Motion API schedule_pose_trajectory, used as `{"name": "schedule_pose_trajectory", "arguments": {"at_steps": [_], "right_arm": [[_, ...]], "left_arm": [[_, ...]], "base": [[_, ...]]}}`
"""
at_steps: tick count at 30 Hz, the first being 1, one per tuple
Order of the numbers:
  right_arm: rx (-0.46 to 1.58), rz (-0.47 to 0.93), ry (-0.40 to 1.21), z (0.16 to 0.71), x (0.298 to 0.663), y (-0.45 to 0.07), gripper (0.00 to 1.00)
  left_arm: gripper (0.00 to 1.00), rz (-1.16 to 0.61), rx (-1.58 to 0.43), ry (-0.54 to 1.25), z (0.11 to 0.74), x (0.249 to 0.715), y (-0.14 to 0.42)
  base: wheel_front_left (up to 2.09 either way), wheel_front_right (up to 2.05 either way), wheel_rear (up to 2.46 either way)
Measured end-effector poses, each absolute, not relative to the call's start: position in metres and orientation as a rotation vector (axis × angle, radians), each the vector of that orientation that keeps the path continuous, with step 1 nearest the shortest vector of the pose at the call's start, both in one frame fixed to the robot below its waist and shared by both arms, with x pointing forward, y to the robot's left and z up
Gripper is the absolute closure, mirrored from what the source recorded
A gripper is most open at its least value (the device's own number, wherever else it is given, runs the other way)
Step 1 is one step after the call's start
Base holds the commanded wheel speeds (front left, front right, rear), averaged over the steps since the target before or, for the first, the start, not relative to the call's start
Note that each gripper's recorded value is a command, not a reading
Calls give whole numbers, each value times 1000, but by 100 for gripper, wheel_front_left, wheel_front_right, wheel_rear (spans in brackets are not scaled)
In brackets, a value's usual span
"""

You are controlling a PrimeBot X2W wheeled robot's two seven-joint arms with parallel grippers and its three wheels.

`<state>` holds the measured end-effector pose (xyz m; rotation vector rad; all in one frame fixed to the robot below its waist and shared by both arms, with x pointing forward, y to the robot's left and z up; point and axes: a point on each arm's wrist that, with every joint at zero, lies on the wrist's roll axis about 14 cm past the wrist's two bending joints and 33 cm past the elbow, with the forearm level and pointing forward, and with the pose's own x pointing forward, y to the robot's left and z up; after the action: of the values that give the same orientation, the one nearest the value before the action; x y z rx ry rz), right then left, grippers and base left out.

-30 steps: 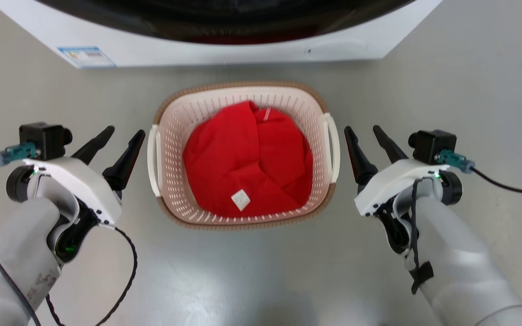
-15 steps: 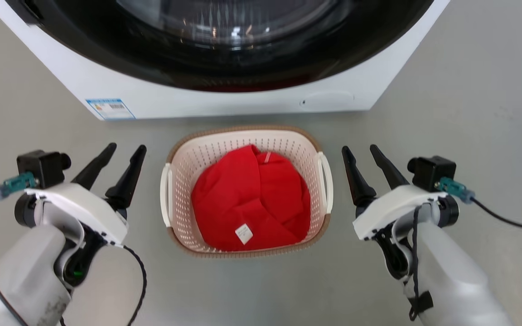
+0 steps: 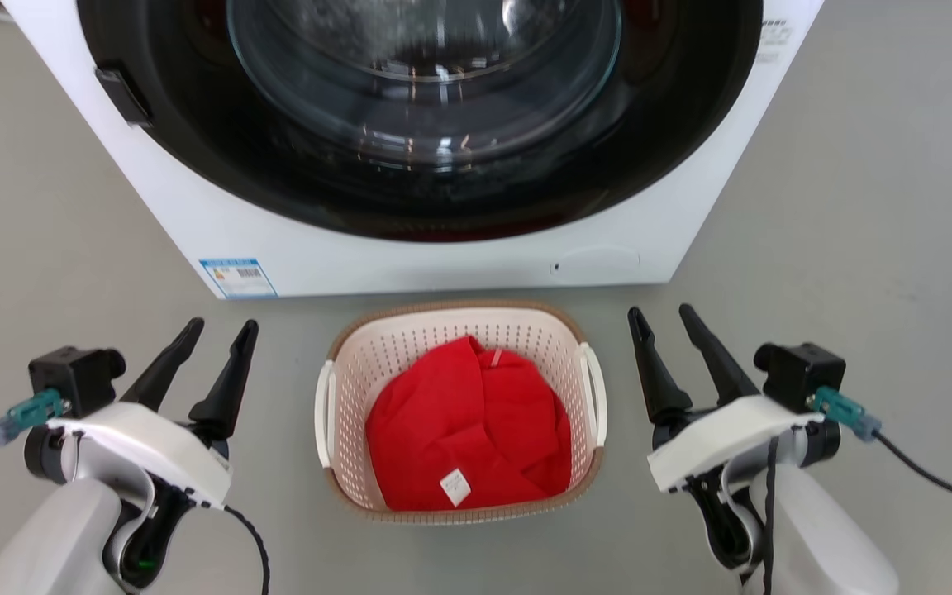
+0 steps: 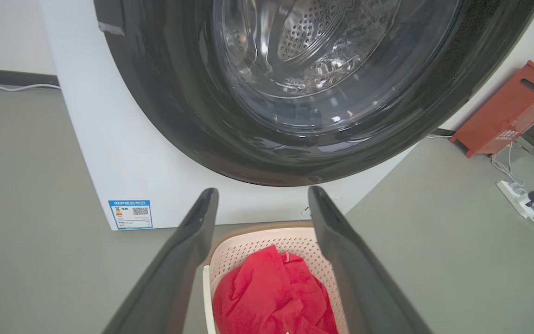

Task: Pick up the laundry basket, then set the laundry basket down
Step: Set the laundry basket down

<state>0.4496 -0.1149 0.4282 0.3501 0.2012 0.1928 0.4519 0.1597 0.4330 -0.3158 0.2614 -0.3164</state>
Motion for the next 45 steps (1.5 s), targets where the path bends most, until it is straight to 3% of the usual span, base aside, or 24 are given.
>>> {"name": "schedule_pose_trajectory", "arguments": {"at_steps": [24, 45], "right_arm": [[296, 152, -15, 492, 390, -138, 0], [244, 110, -59, 501, 360, -155, 0]], "left_arm": [[0, -191, -361, 34, 491, 393, 181], [0, -104, -308, -31, 497, 357, 196]], "base": [[0, 0, 0], [0, 0, 0]]}}
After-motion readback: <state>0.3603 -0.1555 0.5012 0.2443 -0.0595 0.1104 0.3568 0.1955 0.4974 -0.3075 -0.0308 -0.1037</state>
